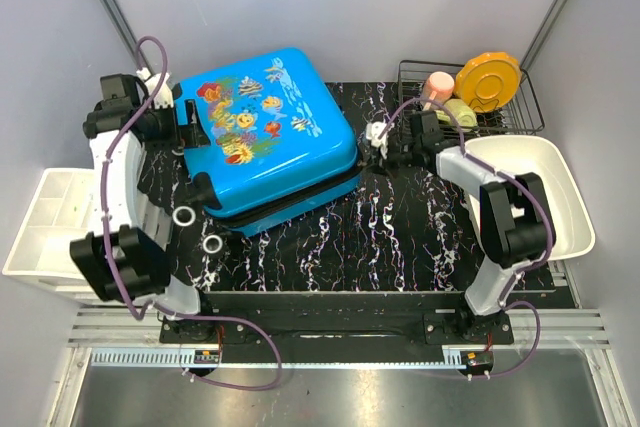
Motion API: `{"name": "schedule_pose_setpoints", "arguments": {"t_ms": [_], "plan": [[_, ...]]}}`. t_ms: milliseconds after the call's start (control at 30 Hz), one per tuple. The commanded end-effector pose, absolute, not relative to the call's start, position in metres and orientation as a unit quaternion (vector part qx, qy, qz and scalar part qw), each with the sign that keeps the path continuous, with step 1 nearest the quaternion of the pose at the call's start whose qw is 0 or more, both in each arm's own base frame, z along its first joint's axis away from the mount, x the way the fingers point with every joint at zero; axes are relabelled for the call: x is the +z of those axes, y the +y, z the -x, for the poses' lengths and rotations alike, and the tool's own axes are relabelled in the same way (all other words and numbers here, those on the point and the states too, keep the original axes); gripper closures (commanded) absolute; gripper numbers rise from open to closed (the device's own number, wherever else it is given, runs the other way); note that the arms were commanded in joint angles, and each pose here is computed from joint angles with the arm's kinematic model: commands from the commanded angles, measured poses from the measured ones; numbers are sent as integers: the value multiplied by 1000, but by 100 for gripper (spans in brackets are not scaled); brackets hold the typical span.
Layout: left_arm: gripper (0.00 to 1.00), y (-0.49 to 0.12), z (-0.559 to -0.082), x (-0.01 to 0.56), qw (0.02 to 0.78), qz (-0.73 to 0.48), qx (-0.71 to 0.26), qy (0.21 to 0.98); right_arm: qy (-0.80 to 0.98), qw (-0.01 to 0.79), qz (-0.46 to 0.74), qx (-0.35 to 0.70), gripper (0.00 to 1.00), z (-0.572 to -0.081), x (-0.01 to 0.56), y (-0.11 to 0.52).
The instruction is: Open, take out, and arrange the luggage
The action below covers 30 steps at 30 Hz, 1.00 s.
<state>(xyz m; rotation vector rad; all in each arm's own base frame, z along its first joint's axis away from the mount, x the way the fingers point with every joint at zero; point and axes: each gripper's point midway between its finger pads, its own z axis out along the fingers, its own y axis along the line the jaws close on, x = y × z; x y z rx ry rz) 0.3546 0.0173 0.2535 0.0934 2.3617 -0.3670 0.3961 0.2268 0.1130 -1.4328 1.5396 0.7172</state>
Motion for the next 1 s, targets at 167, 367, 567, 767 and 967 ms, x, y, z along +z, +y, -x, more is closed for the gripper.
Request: {"name": "schedule_pose_setpoints", "arguments": {"t_ms": [167, 367, 567, 767, 967], "plan": [[7, 10, -424, 220, 349, 45, -226, 909, 547, 421, 621, 371, 100, -295, 156, 269], [12, -10, -445, 200, 329, -17, -236, 914, 612, 431, 583, 316, 100, -363, 151, 236], [13, -17, -457, 185, 319, -42, -231, 918, 615, 464, 569, 289, 100, -420, 167, 216], [14, -29, -466, 180, 315, -75, -233, 917, 600, 462, 575, 309, 100, -440, 151, 232], [13, -69, -468, 173, 290, -116, -285, 906, 579, 461, 589, 327, 100, -437, 142, 249]]}}
